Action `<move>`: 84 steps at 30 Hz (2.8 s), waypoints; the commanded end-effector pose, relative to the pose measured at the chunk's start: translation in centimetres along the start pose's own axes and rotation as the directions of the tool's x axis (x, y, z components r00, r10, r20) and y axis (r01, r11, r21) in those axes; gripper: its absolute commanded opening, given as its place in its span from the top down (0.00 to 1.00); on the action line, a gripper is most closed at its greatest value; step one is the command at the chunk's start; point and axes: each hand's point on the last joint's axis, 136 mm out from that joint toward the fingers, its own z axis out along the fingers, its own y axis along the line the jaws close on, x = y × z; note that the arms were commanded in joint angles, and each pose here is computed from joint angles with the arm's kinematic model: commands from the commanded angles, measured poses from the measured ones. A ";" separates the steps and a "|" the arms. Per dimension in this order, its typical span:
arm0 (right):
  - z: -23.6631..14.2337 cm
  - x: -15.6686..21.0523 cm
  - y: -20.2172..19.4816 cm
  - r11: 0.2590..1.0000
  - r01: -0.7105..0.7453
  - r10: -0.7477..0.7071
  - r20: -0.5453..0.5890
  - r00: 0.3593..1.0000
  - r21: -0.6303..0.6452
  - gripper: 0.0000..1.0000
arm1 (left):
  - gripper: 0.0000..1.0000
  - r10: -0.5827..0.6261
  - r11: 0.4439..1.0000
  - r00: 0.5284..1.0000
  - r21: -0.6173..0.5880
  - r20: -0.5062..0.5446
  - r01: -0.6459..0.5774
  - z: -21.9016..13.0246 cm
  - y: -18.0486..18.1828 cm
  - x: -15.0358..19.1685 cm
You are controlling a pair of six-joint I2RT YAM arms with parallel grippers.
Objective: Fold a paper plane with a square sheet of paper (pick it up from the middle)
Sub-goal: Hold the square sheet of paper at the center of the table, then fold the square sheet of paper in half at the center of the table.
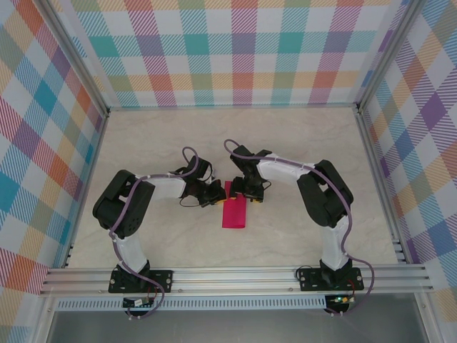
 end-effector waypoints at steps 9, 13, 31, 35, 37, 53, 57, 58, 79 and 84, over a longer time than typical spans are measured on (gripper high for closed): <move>-5.1 0.9 -0.9 0.994 -0.076 0.085 0.137 0.987 -0.073 0.27 | 1.00 -0.067 0.972 0.992 -0.232 -0.103 0.042 2.0 6.5 3.4; -6.6 0.8 1.0 0.983 -0.008 0.040 0.172 0.984 -0.184 0.34 | 1.00 -0.076 0.966 0.991 -0.254 -0.106 0.047 2.2 7.1 3.5; -1.5 2.1 3.6 0.933 0.040 -0.025 0.046 0.999 -0.358 0.79 | 1.00 -0.088 0.952 0.992 -0.300 -0.091 0.057 1.6 8.0 3.8; -0.4 2.4 3.1 0.931 0.026 -0.019 0.025 1.000 -0.364 0.80 | 1.00 -0.085 0.950 0.992 -0.309 -0.093 0.053 1.6 8.2 3.8; 0.1 2.6 2.6 0.932 0.017 -0.012 0.017 1.000 -0.362 0.80 | 1.00 -0.081 0.948 0.992 -0.315 -0.092 0.048 1.5 8.3 3.8; 2.2 2.8 0.2 0.905 0.024 0.023 0.105 0.994 -0.425 0.84 | 1.00 -0.074 0.943 0.992 -0.332 -0.104 0.036 1.7 8.6 3.8; -1.2 1.4 3.1 0.853 0.107 -0.014 0.182 0.983 -0.511 0.84 | 1.00 -0.067 0.945 0.992 -0.327 -0.106 0.028 1.6 8.5 3.8; -1.6 1.1 3.3 0.852 0.116 -0.017 0.195 0.981 -0.510 0.85 | 1.00 -0.066 0.945 0.992 -0.326 -0.107 0.028 1.7 8.5 3.7; 1.2 1.2 -4.4 0.914 -0.050 0.129 0.173 0.976 -0.403 0.88 | 1.00 -0.079 0.916 0.988 -0.401 -0.129 0.021 1.2 10.0 4.4; -1.3 0.3 -2.9 0.893 -0.006 0.112 0.209 0.972 -0.451 0.88 | 1.00 -0.072 0.921 0.989 -0.389 -0.131 0.016 1.2 9.7 4.3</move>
